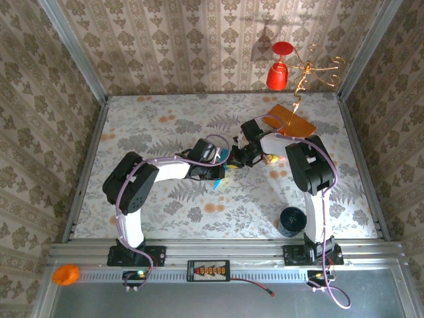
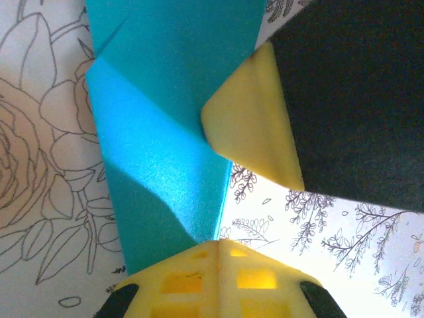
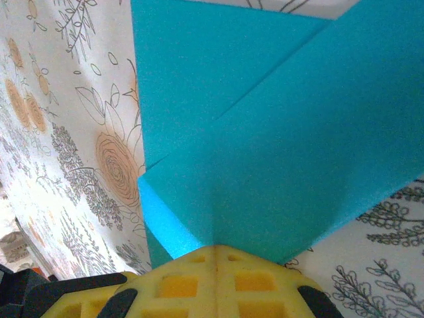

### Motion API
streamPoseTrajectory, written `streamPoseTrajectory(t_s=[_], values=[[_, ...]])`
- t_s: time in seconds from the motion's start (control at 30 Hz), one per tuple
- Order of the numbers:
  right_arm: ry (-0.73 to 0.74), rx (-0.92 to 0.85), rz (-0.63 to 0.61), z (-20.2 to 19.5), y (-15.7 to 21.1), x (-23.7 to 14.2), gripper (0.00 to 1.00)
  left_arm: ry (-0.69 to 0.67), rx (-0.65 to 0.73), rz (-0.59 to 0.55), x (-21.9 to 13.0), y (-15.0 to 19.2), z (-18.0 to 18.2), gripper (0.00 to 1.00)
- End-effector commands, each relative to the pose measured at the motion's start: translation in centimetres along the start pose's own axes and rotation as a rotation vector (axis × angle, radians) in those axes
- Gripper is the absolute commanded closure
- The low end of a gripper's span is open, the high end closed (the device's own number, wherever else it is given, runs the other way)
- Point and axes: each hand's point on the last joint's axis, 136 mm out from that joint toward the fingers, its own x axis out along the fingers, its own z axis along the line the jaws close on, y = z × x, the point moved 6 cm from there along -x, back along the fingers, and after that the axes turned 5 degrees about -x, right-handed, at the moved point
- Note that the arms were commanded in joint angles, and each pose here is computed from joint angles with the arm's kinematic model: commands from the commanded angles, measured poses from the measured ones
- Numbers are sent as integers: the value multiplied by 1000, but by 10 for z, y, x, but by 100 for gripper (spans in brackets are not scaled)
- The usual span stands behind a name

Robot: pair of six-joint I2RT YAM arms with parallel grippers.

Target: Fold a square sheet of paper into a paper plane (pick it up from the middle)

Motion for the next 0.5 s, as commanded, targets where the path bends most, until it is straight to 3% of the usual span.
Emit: streamPoseTrajectory(t_s=[0.0,0.47], values=[[179,96,26,-41,8,12,100,-89,-24,167,-2,43,18,96],[182,100,26,-42,6,12,100,-107,3,207,-12,61,19,97]])
